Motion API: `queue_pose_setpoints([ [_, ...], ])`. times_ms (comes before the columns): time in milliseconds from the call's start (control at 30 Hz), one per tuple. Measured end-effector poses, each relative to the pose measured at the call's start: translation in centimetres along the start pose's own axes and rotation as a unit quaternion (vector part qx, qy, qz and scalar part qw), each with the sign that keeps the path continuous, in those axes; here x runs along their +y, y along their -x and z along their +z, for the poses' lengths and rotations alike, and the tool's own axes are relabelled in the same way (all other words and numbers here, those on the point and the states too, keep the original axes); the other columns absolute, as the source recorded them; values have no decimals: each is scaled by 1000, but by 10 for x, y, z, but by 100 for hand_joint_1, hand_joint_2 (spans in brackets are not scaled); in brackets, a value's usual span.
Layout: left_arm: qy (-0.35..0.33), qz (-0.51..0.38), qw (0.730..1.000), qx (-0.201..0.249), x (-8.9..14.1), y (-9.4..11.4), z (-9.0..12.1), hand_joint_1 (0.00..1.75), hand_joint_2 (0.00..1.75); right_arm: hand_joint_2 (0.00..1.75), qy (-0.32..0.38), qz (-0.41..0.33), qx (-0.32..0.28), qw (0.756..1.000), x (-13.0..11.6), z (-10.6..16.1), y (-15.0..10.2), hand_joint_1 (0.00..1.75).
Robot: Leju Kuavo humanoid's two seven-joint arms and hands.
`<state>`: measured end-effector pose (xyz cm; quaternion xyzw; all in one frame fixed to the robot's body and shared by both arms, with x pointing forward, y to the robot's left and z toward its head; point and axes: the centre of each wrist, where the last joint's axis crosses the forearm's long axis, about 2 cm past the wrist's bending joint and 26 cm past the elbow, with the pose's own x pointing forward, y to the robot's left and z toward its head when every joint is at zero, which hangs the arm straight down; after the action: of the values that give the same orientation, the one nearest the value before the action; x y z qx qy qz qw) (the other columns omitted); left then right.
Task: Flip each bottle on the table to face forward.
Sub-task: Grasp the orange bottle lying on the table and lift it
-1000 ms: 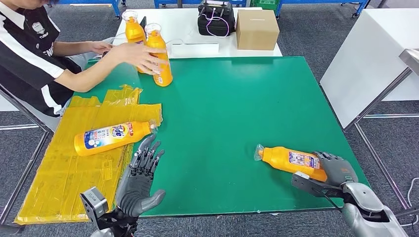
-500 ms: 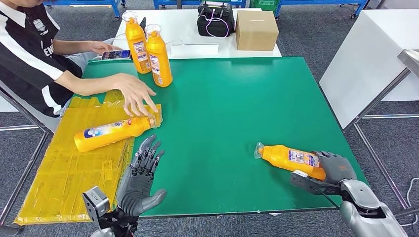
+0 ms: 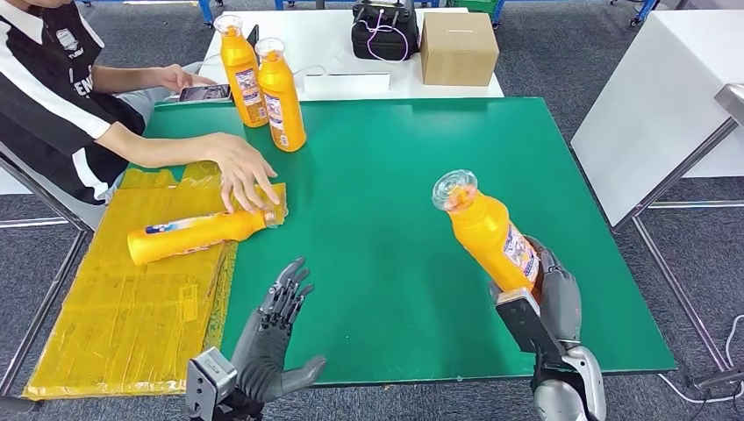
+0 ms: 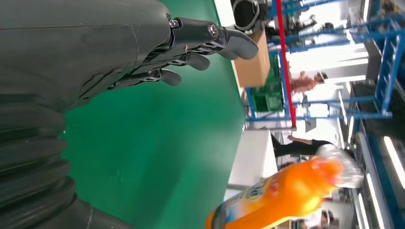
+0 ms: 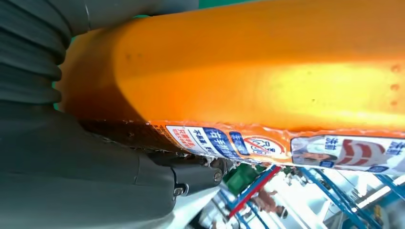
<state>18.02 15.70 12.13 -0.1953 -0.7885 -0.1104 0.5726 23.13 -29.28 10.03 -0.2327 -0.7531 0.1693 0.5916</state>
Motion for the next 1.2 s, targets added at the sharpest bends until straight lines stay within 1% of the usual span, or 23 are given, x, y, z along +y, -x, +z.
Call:
queue_pose_setpoints([
  [100, 11, -5, 1000, 4, -5, 1, -6, 0, 175, 175, 7, -80, -10, 997, 6, 1, -9, 175],
  [200, 18, -7, 1000, 7, -8, 3, -10, 0, 175, 175, -1, -150, -13, 989, 16, 1, -16, 175],
  [333, 28, -6, 1000, 9, -9, 6, -16, 0, 175, 175, -41, -219, -22, 975, 36, 2, -30, 175],
  [433, 34, -4, 999, 8, -8, 7, -20, 0, 175, 175, -80, -251, -29, 964, 57, 5, -42, 175],
  [500, 36, -3, 999, 8, -8, 8, -23, 0, 175, 175, -97, -262, -31, 960, 68, 6, -49, 175],
  [667, 43, -2, 999, 9, -7, 9, -26, 0, 175, 175, -140, -280, -33, 949, 86, 9, -58, 175],
  [800, 51, -2, 999, 6, -6, 9, -32, 0, 175, 175, -191, -288, -33, 938, 112, 13, -68, 175],
  [1000, 54, 2, 998, 8, -5, 10, -38, 0, 175, 175, -258, -278, -34, 924, 150, 24, -82, 175],
  [1200, 53, 5, 998, 17, -4, 13, -39, 0, 175, 175, -300, -253, -28, 919, 168, 31, -81, 175],
])
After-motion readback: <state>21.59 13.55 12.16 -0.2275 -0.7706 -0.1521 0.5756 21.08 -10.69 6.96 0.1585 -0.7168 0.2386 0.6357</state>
